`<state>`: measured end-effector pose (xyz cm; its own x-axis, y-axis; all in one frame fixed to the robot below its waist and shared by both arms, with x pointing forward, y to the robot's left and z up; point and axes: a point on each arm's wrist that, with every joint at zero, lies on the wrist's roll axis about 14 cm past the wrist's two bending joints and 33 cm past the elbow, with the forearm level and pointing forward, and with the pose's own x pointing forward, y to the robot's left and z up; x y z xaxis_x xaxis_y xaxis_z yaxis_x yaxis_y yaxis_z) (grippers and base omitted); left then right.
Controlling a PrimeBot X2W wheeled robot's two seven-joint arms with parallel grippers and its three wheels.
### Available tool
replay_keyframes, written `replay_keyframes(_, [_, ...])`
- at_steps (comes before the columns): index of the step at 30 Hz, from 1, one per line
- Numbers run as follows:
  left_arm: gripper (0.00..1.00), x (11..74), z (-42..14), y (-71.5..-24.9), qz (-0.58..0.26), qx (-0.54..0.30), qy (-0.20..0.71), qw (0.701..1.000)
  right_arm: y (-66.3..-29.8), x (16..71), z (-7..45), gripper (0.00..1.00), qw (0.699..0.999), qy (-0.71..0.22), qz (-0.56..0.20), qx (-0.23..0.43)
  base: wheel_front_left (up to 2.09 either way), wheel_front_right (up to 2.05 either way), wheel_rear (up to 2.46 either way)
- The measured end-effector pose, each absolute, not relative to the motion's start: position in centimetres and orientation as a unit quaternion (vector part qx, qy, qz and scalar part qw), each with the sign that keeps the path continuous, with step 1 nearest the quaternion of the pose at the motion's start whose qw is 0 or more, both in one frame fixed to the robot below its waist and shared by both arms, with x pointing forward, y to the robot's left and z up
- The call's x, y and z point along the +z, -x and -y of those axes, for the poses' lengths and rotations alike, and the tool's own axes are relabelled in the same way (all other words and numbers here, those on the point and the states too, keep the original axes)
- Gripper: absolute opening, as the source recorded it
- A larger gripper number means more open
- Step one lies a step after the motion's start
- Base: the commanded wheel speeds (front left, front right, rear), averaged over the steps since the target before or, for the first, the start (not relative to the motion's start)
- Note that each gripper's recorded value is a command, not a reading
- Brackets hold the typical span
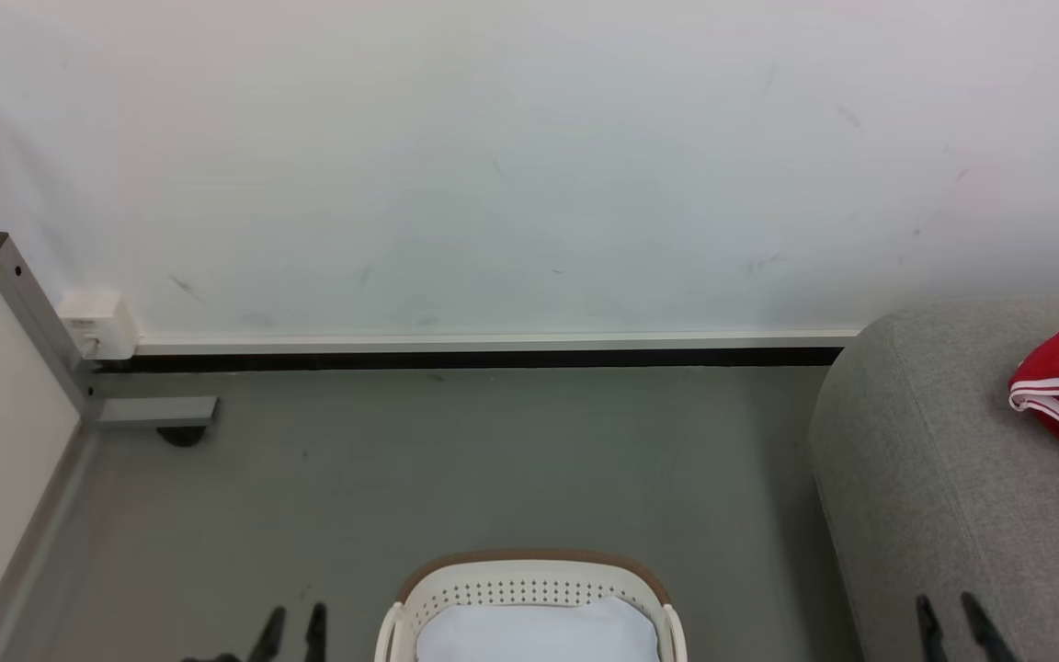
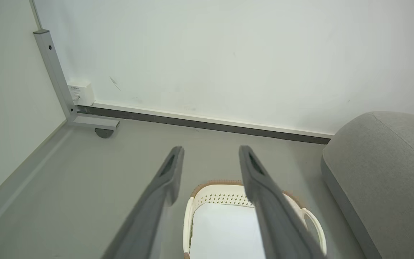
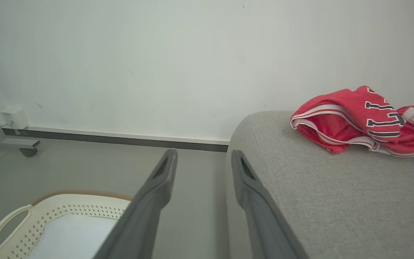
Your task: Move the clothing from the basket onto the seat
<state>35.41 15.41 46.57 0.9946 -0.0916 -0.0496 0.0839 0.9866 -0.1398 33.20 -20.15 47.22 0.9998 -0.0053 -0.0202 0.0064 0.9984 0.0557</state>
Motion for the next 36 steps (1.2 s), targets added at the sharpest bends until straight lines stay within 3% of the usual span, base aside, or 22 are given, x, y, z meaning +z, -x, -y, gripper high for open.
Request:
replay_keyframes(9, [0.0,44.5,-16.1,-34.7,-0.072,-0.02,0.12,0.99,-32.7,45.3,20.4,0.0,0.995,-0.089,-0.047,-0.023,0.0,0.0,0.0])
replay_keyframes(36, [0.0,45.8,-17.7,-36.0,-0.067,0.027,0.336,0.939,-34.3,46.5,21.0,0.0,0.946,-0.316,-0.035,-0.056,0.0,0.0,0.0])
